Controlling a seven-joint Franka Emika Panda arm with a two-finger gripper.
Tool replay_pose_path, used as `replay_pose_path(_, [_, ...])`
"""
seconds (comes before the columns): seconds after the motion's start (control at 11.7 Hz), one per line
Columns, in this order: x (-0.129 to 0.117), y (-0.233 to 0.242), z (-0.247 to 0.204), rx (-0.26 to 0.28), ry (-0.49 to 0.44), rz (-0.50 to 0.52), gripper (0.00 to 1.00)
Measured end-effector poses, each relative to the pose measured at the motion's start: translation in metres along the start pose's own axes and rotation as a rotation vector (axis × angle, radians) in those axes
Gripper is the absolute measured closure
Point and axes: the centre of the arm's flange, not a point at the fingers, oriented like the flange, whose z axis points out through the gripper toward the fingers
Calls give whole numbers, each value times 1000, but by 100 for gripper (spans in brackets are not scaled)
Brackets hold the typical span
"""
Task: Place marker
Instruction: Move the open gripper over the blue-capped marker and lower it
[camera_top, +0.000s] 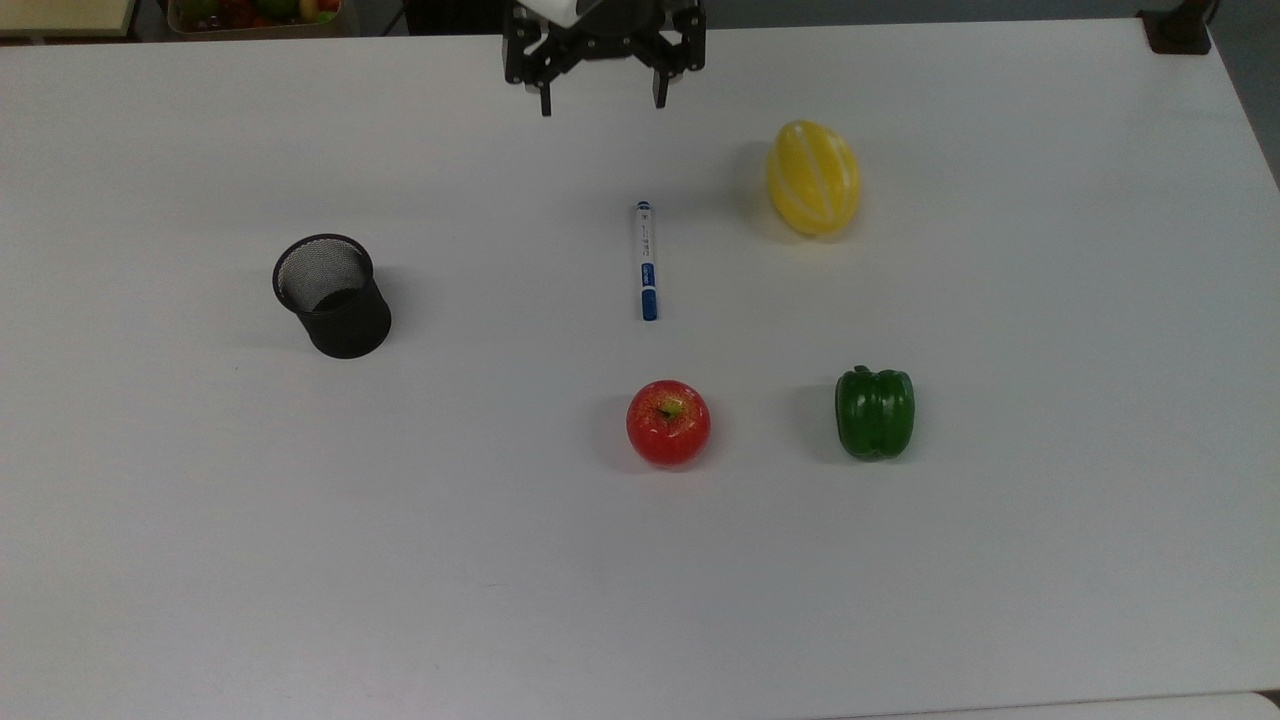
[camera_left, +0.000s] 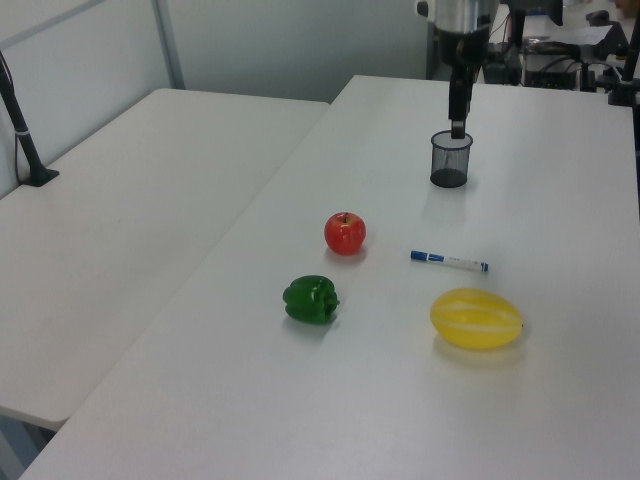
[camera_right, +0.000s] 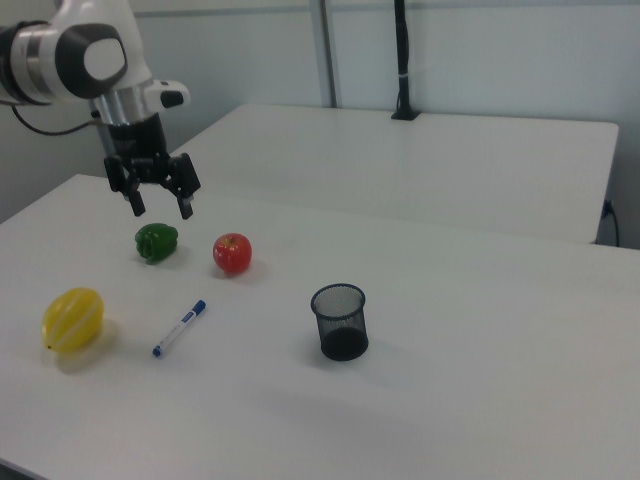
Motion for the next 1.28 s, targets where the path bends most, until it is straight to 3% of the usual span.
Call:
replay_pose_path(0.34, [10, -6, 58, 6, 4, 60, 0])
replay_pose_path(0.85, [18, -36, 131, 16, -30, 25, 0])
replay_pose_path(1.28, [33, -57, 194, 7, -59, 72, 0])
